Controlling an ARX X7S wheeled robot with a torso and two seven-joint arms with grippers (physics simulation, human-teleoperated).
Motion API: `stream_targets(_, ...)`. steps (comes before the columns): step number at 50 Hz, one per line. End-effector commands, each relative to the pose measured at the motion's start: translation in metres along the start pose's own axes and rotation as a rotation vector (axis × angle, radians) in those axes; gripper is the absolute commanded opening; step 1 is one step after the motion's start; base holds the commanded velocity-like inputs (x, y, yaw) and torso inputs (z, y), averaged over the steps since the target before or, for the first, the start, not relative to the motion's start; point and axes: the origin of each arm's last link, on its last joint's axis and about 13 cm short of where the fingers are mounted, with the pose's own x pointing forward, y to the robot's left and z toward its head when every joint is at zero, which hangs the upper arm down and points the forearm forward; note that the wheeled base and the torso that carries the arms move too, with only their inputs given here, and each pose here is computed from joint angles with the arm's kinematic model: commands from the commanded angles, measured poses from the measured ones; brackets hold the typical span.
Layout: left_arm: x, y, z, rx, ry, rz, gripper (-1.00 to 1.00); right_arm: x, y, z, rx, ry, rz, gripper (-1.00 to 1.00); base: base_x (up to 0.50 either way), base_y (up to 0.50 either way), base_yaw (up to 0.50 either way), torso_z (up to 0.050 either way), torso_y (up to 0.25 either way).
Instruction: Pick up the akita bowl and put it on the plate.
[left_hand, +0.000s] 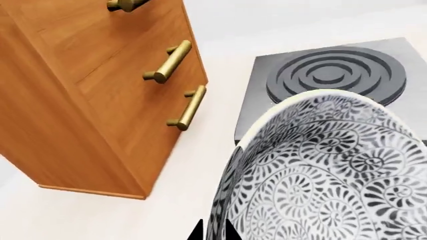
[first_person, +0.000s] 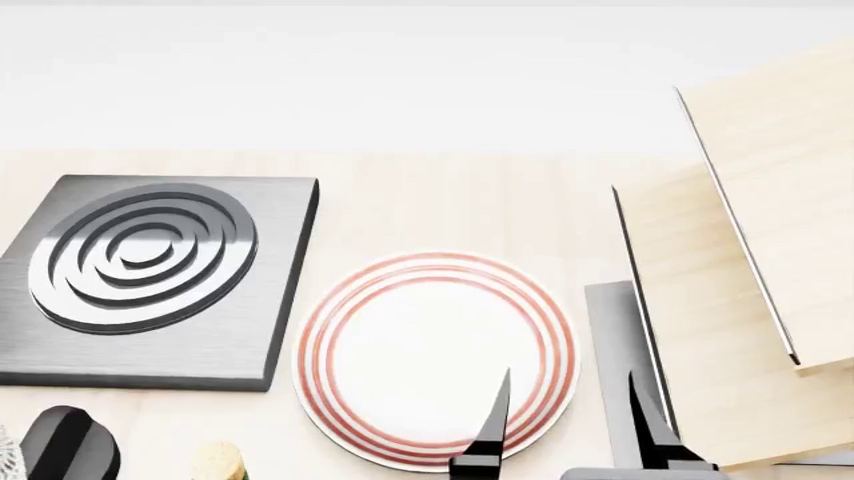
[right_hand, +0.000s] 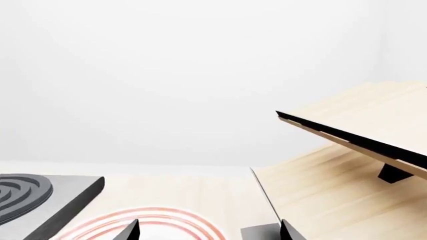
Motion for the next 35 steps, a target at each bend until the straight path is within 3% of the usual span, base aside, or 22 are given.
stream_targets(1,-0.005,0.006,0.014,-0.037,-0.164,0.035,-1.00,0.001,0.000,0.000,-0.001,0.001,-0.001,1.00,0.00,0.00,0.00,0.000,0.000)
stream_targets(8,0.002,0.006,0.018,-0.075,-0.207,0.014,-1.00,0.000,0.000,-0.002,0.001,0.004,-0.001,1.00,0.00,0.00,0.00,0.000,0.000)
stream_targets(20,0.007,0.010,0.048,-0.241,-0.437,0.049,-1.00,0.000,0.000,-0.002,0.003,0.003,0.002,1.00,0.00,0.00,0.00,0.000,0.000)
stream_targets(21,0.009,0.010,0.050,-0.227,-0.458,0.080,-1.00,0.000,0.000,-0.001,0.003,0.003,0.001,1.00,0.00,0.00,0.00,0.000,0.000)
stream_targets(22,0.010,0.010,0.052,-0.264,-0.462,0.035,-1.00,0.000,0.000,-0.001,0.001,0.003,0.001,1.00,0.00,0.00,0.00,0.000,0.000)
stream_targets(29,0.017,0.006,0.061,-0.257,-0.491,0.041,-1.00,0.000,-0.001,-0.001,0.003,0.001,0.000,1.00,0.00,0.00,0.00,0.000,0.000)
stream_targets(35,0.021,0.006,0.070,-0.309,-0.563,0.030,-1.00,0.000,-0.001,-0.002,0.003,0.004,0.000,1.00,0.00,0.00,0.00,0.000,0.000)
